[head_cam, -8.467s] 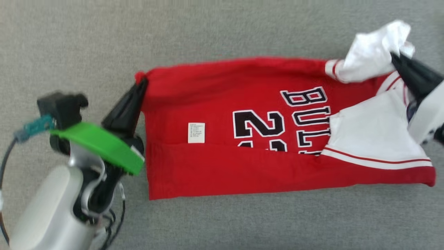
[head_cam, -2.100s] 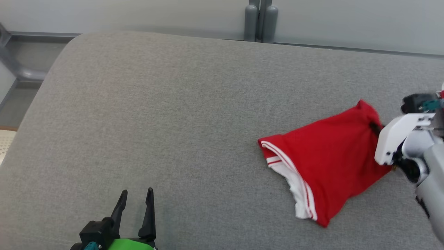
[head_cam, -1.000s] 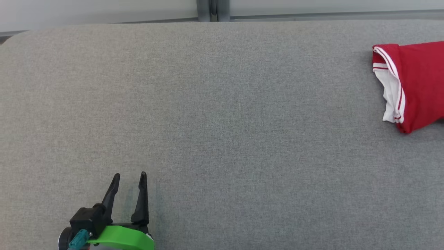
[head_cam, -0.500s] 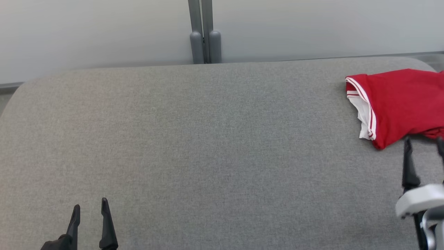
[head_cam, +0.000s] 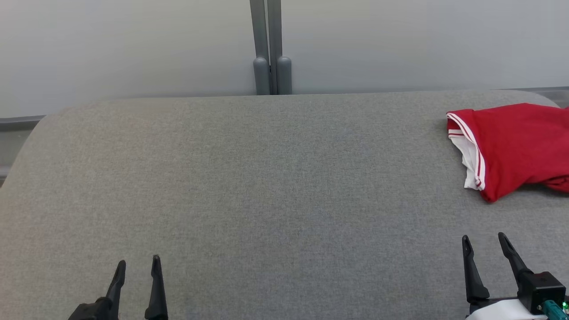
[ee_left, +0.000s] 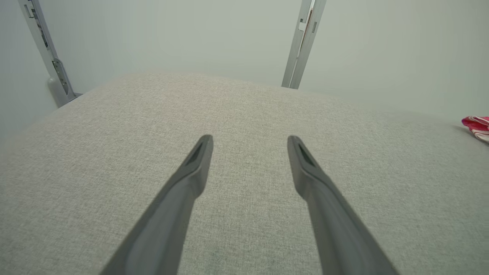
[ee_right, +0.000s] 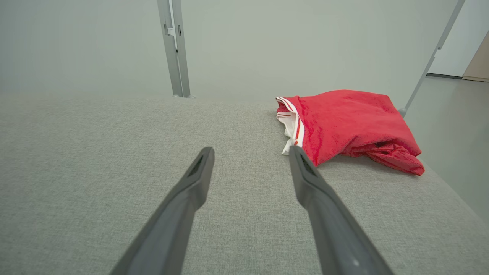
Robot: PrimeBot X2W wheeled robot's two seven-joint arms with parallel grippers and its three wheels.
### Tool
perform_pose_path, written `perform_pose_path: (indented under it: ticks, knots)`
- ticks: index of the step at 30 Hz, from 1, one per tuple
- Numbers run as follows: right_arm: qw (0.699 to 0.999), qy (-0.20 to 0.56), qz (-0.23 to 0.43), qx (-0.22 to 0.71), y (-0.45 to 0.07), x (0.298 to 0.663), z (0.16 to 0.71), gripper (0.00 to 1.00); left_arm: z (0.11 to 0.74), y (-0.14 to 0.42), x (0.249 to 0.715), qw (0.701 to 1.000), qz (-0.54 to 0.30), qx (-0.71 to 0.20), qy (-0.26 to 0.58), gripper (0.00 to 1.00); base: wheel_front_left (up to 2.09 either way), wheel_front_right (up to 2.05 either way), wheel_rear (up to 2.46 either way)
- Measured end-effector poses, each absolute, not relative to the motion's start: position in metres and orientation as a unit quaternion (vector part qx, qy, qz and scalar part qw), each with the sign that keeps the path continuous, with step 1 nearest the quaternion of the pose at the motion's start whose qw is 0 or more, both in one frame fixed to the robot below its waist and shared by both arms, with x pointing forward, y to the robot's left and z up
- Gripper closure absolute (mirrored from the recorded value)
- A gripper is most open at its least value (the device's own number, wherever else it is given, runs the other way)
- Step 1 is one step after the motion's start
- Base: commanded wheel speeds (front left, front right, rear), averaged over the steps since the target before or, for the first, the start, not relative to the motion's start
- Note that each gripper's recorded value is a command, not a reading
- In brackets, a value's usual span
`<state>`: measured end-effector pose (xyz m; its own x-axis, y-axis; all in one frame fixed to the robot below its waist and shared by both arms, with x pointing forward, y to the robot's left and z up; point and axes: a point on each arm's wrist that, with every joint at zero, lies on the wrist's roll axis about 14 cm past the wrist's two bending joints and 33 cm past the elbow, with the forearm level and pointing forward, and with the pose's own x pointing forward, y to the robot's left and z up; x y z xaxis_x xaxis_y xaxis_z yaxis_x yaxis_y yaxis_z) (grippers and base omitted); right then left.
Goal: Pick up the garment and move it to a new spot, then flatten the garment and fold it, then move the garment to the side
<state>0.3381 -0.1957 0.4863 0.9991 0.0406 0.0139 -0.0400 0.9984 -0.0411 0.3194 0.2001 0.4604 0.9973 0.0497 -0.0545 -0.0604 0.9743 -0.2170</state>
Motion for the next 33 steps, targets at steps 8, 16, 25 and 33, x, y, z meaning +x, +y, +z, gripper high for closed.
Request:
perform_pose_path:
  ticks: [8, 16, 25, 33]
  knots:
    - [0.999, -0.005, 0.028, -0.017, -0.189, 0.34, 0.485, 1.0, 0.46, 0.186, 0.324, 0.992, 0.005, -0.122, 0.027, 1.0, 0.0, 0.0, 0.0]
    - [0.999, 0.033, 0.021, 0.011, -0.188, 0.335, 0.463, 1.0, 0.434, 0.184, 0.312, 0.987, 0.013, -0.142, 0.073, 1.0, 0.0, 0.0, 0.0]
    - [0.994, 0.037, -0.004, 0.105, -0.194, 0.339, 0.464, 1.0, 0.435, 0.191, 0.318, 0.973, 0.038, -0.216, 0.076, 1.0, 0.0, 0.0, 0.0]
    - [0.983, 0.036, -0.019, 0.18, -0.197, 0.345, 0.466, 1.0, 0.439, 0.196, 0.325, 0.957, 0.051, -0.276, 0.073, 1.0, 0.0, 0.0, 0.0]
